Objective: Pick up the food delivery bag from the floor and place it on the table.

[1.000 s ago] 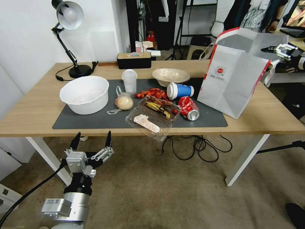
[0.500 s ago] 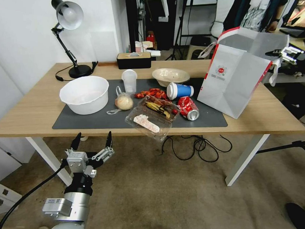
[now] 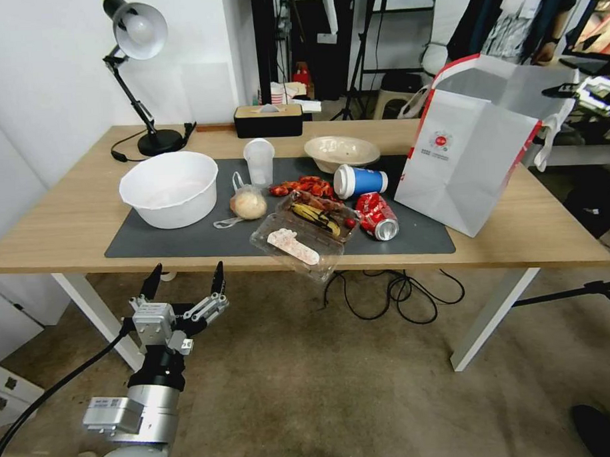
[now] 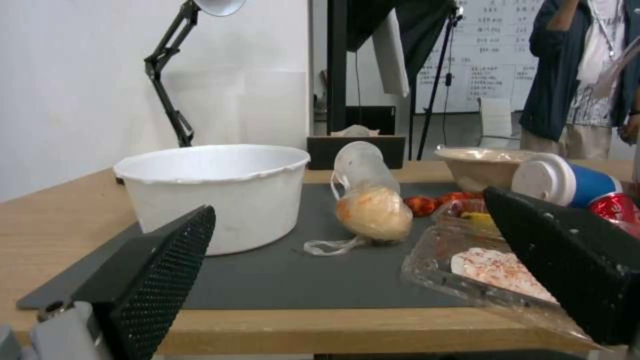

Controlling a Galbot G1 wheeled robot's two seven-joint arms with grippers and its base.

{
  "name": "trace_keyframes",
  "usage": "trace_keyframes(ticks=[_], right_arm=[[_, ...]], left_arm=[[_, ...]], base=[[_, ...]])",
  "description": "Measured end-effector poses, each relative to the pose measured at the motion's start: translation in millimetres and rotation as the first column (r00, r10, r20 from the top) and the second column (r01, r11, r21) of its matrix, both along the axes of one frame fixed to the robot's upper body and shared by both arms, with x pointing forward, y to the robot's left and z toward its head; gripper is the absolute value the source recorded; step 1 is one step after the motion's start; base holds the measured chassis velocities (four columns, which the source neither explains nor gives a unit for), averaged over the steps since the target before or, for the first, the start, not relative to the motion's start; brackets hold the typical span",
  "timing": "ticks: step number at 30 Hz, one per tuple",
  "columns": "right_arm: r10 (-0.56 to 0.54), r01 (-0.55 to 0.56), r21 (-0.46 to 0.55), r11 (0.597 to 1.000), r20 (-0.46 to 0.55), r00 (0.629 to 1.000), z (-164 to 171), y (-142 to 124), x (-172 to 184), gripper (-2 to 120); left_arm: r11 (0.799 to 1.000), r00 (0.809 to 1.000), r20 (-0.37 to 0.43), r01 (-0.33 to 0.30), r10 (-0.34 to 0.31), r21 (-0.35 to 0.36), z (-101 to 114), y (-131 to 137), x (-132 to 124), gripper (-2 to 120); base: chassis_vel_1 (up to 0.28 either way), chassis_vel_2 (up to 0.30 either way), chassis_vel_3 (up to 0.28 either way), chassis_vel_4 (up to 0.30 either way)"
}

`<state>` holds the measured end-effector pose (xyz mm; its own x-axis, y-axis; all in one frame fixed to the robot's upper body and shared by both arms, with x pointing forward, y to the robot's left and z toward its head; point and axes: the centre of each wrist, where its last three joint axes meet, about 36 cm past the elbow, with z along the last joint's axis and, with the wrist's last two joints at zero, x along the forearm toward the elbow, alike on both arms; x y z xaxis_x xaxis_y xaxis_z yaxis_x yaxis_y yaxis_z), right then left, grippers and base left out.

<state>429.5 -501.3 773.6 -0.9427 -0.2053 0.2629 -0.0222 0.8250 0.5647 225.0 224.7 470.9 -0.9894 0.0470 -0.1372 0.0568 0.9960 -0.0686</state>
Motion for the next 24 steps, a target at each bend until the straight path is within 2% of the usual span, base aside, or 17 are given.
trace_keyframes(ticks=[5,7,8,10,11,13,14,15,16,17,18,21,24], right_arm=[[-0.03,0.033,-0.052,0.998,0.054,0.998,3,7,-14,100],[-0.031,0.047,-0.138,0.989,0.115,0.993,-1,18,-24,100],[-0.031,0.047,-0.138,0.989,0.115,0.993,-1,18,-24,100],[0.011,0.028,-0.191,0.981,0.201,0.98,-12,27,-29,100],[0.011,0.028,-0.191,0.981,0.201,0.98,-12,27,-29,100],[0.075,0.029,-0.284,0.958,0.346,0.935,-40,36,-36,100],[0.107,0.043,-0.333,0.942,0.419,0.902,-58,38,-40,100],[0.107,0.043,-0.333,0.942,0.419,0.902,-58,38,-40,100],[0.127,0.06,-0.368,0.928,0.463,0.877,-69,38,-44,100],[0.16,0.086,-0.412,0.907,0.526,0.836,-88,38,-55,100],[0.16,0.086,-0.412,0.907,0.526,0.836,-88,38,-55,100],[0.158,0.139,-0.435,0.89,0.579,0.8,-114,33,-82,100],[0.142,0.179,-0.448,0.876,0.594,0.792,-133,30,-100,100]], left_arm=[[1.0,1.0,0.001,-0.001,0.001,0.002,0,1,0,100],[1.0,1.0,0.002,-0.003,0.003,0.003,1,1,0,100],[1.0,1.0,0.002,-0.003,0.003,0.003,1,1,0,100],[1.0,1.0,0.004,-0.004,0.004,0.002,1,1,1,100],[1.0,1.0,0.004,-0.004,0.004,0.002,1,1,1,100],[1.0,1.0,0.008,-0.003,0.003,0.005,0,2,1,100],[1.0,1.0,0.011,-0.003,0.003,0.008,0,3,2,100],[1.0,1.0,0.011,-0.003,0.003,0.008,0,3,2,100],[1.0,1.0,0.013,-0.002,0.002,0.01,1,4,2,100],[1.0,1.0,0.015,-0.002,0.002,0.014,1,5,2,100],[1.0,1.0,0.015,-0.002,0.002,0.014,1,5,2,100],[1.0,1.0,0.018,0.0,0.0,0.018,1,6,1,100],[1.0,1.0,0.02,0.001,-0.002,0.017,1,6,1,100]], base=[[0.0,0.0,0.0,0.0],[0.0,0.0,0.0,0.0],[0.0,0.0,0.0,0.0],[0.0,0.0,0.0,0.0],[0.0,0.0,0.0,0.0],[0.0,0.0,0.0,0.0],[0.0,0.0,0.0,0.0],[0.0,0.0,0.0,0.0],[0.0,0.0,0.0,0.0],[0.0,0.0,0.0,0.0],[0.0,0.0,0.0,0.0],[0.0,0.0,0.0,0.0],[0.0,0.0,0.0,0.0]])
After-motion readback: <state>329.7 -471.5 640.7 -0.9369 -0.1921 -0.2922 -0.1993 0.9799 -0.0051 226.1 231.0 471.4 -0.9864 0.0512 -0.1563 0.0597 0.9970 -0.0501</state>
